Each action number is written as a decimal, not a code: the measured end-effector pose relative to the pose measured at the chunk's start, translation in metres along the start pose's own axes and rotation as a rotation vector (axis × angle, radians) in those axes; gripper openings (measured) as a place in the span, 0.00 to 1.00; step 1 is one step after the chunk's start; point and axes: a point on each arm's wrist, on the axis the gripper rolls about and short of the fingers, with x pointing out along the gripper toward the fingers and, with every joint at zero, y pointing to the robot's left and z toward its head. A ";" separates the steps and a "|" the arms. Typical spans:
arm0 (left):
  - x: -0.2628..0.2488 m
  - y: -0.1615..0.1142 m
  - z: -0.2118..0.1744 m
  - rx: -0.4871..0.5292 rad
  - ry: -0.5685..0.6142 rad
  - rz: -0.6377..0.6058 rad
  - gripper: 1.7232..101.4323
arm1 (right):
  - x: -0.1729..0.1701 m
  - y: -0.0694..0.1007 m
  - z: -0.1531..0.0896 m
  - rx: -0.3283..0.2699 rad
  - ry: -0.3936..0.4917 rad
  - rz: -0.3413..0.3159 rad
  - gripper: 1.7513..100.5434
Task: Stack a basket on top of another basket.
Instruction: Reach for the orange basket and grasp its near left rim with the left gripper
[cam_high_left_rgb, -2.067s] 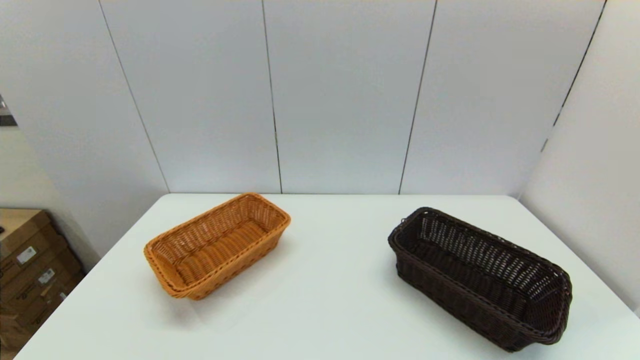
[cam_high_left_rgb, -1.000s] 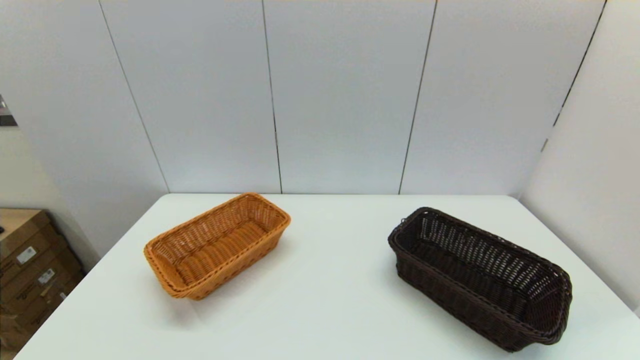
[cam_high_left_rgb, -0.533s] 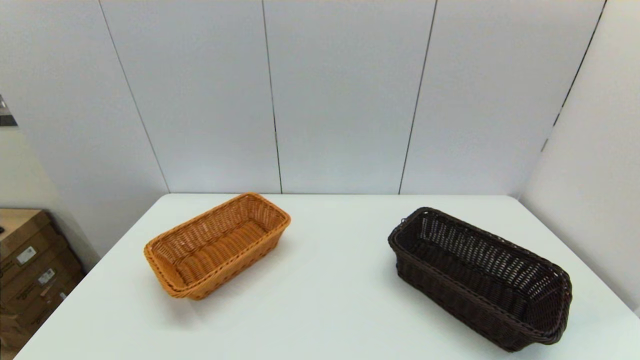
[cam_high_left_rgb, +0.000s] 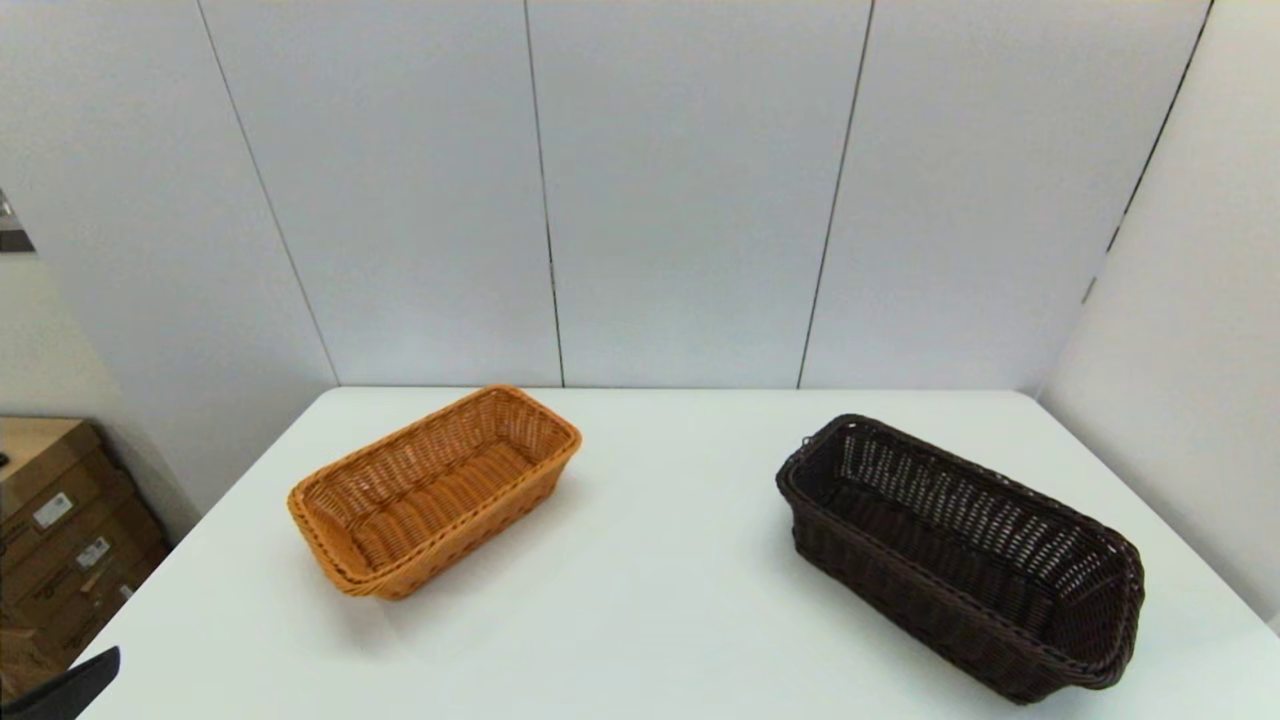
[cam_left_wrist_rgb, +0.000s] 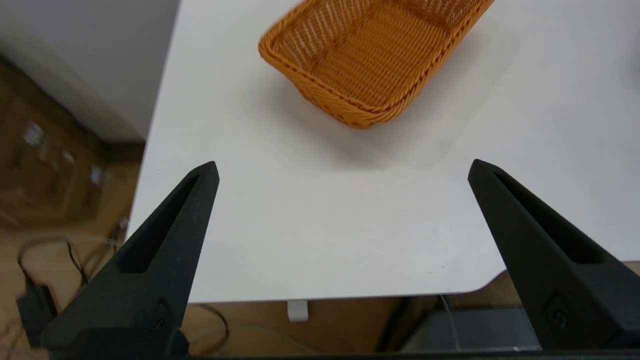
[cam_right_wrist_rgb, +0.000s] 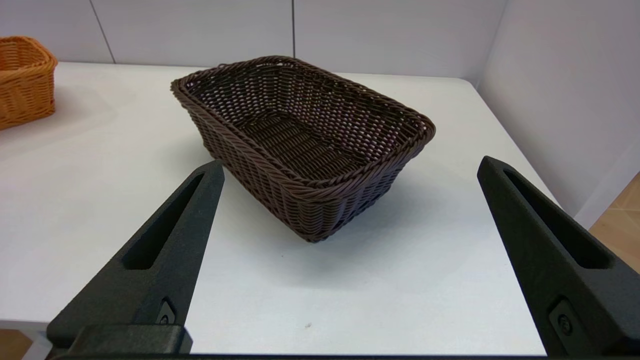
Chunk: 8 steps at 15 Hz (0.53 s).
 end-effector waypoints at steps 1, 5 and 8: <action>0.010 0.001 0.011 -0.027 0.050 -0.001 1.00 | 0.000 0.000 0.000 0.000 0.000 0.000 1.00; 0.064 0.003 0.052 -0.184 0.238 0.016 1.00 | 0.000 0.000 0.000 0.000 0.000 0.000 1.00; 0.113 0.007 0.069 -0.300 0.367 0.053 1.00 | 0.000 0.000 0.000 0.000 0.000 0.000 1.00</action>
